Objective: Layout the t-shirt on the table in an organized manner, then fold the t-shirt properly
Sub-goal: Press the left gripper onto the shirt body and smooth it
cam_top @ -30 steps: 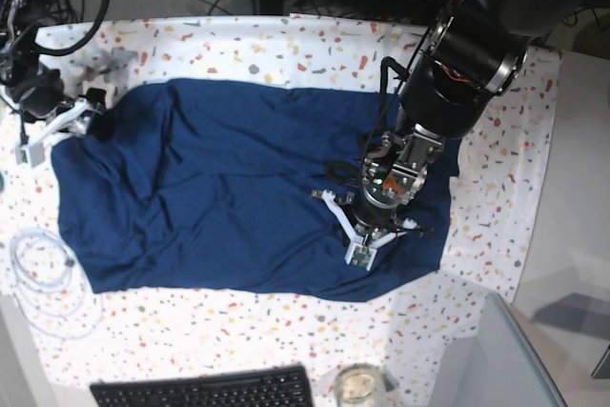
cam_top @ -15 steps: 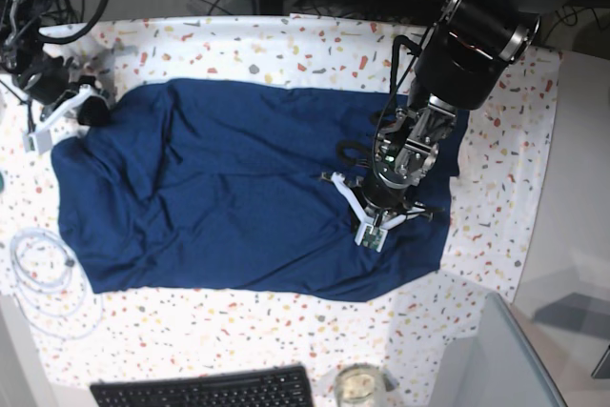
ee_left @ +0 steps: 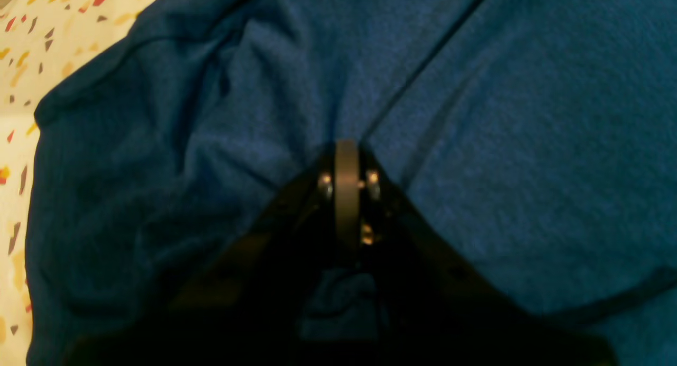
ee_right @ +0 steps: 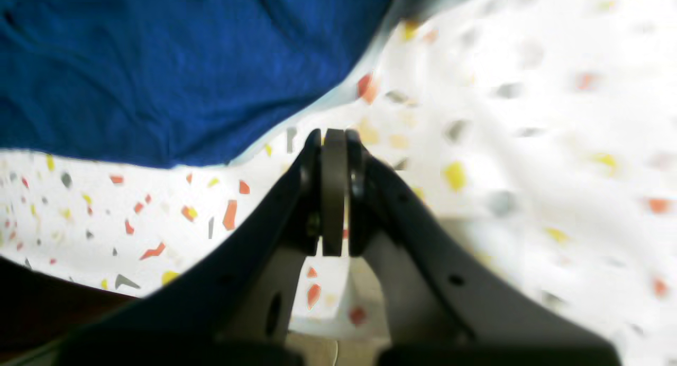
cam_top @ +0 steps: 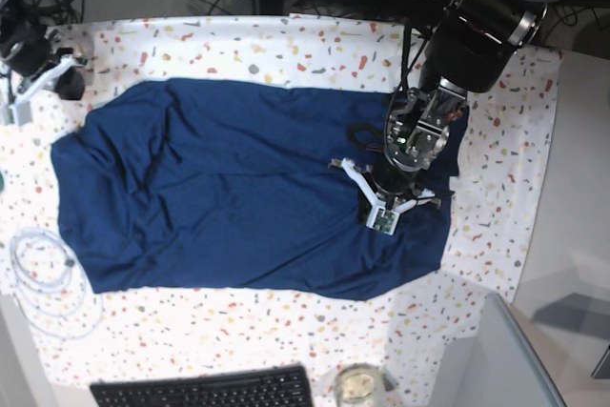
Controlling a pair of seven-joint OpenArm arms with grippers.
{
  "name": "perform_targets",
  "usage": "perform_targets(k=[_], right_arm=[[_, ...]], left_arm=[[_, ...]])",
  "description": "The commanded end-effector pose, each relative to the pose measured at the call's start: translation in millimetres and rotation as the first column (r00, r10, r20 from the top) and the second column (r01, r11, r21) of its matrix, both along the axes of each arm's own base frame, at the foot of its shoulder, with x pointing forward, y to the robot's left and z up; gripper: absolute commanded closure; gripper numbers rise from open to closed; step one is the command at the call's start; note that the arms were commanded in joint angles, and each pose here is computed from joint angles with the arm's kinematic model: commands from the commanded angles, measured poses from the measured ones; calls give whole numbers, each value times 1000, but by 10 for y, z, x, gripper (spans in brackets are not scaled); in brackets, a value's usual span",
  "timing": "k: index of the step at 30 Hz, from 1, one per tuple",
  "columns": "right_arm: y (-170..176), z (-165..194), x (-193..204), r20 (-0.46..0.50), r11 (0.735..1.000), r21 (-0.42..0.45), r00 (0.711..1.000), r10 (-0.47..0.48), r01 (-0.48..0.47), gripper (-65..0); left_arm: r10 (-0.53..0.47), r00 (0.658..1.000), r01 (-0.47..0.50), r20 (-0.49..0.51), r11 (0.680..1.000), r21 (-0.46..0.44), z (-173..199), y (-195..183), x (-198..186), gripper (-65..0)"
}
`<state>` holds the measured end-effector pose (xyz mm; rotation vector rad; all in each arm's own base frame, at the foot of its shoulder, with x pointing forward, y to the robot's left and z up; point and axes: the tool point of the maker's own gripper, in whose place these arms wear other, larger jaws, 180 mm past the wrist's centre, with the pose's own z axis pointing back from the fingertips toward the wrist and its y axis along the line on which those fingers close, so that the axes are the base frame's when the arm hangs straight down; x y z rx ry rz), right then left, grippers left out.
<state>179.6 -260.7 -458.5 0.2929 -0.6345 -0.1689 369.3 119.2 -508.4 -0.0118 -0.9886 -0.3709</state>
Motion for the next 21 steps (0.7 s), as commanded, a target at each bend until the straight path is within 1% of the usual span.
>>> perform_targets(k=[1, 4, 6, 7, 8, 9, 10, 12, 13, 15, 17, 21], right_arm=[[-137, 111, 23, 30, 999, -32, 1000, -2, 3, -6], [-177, 121, -15, 26, 999, -41, 1000, -6, 8, -14], [-153, 119, 22, 30, 999, -37, 1000, 1, 0, -27], [-137, 127, 83, 41, 1000, -31, 999, 0, 1, -48], [-126, 141, 149, 53, 1000, -27, 999, 4, -2, -89], [-70, 136, 194, 61, 1000, -15, 998, 23, -22, -147], [23, 132, 240, 70, 998, -4, 996, 62, -62, -212], [109, 145, 334, 82, 996, 0, 992, 93, -93, -321], [142, 142, 367, 85, 995, 3, 991, 102, -102, -375], [174, 106, 417, 84, 995, 19, 991, 100, -102, -440], [152, 46, 451, 74, 996, 37, 994, 83, -86, -446], [143, -69, 498, 50, 995, 73, 997, 58, -61, -399]], left_arm=[[83, 954, -43, -287, 989, 144, -544, 411, -587, 0], [141, 954, -89, -266, 976, 199, -551, 580, -633, 0], [144, 958, -94, -248, 975, 203, -521, 560, -628, 0], [140, 960, -92, -244, 976, 197, -507, 529, -625, 0], [134, 963, -89, -235, 977, 194, -481, 523, -616, 0], [130, 965, -88, -228, 979, 186, -457, 513, -623, 0], [122, 968, -83, -219, 981, 175, -431, 467, -613, 0], [110, 972, -77, -206, 984, 162, -392, 410, -600, 0], [110, 972, -76, -206, 983, 165, -390, 439, -617, 0], [111, 973, -77, -204, 983, 165, -386, 445, -616, 0], [111, 973, -77, -204, 983, 165, -386, 445, -616, 0], [114, 972, -79, -205, 982, 172, -387, 484, -620, 0]])
